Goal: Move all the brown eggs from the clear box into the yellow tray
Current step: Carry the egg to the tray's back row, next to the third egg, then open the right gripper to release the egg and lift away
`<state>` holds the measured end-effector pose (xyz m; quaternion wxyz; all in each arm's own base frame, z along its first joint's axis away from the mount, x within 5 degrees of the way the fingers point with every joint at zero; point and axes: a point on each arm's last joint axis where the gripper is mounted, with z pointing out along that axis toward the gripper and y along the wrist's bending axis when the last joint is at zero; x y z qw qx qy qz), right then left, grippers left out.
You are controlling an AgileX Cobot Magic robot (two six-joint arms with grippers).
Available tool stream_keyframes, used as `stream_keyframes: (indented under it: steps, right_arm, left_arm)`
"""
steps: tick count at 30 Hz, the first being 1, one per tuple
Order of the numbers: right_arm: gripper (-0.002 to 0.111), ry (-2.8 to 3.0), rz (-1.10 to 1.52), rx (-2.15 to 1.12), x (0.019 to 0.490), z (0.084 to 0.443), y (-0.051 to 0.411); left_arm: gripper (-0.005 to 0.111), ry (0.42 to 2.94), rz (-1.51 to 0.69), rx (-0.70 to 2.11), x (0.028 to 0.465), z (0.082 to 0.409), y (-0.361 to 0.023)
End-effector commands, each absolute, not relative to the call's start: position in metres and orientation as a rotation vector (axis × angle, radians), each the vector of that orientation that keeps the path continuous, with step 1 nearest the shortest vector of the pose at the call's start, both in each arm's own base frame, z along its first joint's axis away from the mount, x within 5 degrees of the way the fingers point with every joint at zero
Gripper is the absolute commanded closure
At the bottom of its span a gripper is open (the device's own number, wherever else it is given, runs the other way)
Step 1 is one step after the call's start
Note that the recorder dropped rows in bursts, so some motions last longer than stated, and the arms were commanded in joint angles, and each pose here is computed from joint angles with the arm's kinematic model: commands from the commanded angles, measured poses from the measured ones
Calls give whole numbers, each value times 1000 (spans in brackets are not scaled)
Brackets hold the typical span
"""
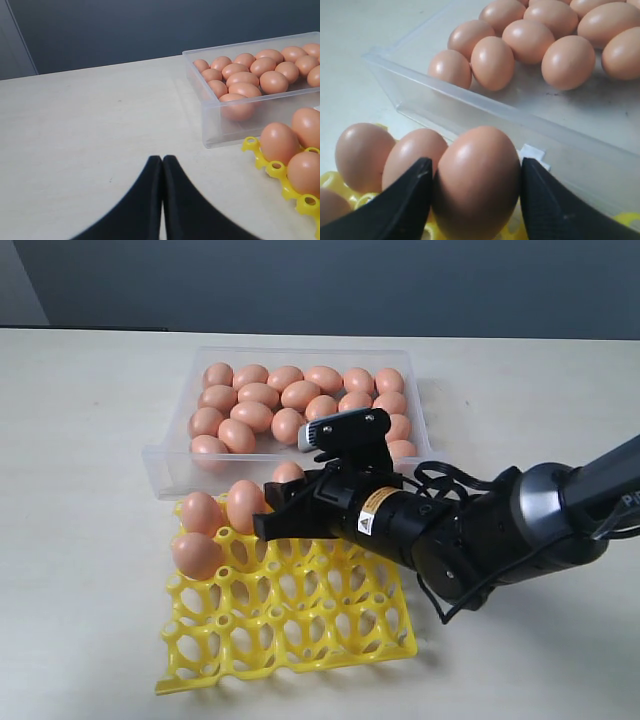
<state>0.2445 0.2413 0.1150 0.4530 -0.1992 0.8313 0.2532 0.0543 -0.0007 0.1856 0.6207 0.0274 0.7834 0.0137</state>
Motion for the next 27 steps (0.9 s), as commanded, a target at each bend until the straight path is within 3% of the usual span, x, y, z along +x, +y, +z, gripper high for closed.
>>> stream_keyframes:
  steps: [1, 12, 22, 27]
  right_arm:
    - [108, 2054, 630, -503, 250, 119, 248]
    - [106, 2135, 597, -527, 248, 113, 247]
    - [64, 2146, 614, -498, 248, 113, 247]
    - [56, 2148, 619, -490, 248, 113, 247]
  left_arm:
    - [106, 1790, 34, 58, 54, 185, 0]
    - [106, 1790, 34, 58, 54, 185, 0]
    - [106, 1790, 34, 58, 54, 185, 0]
    - [106, 1790, 34, 58, 54, 185, 0]
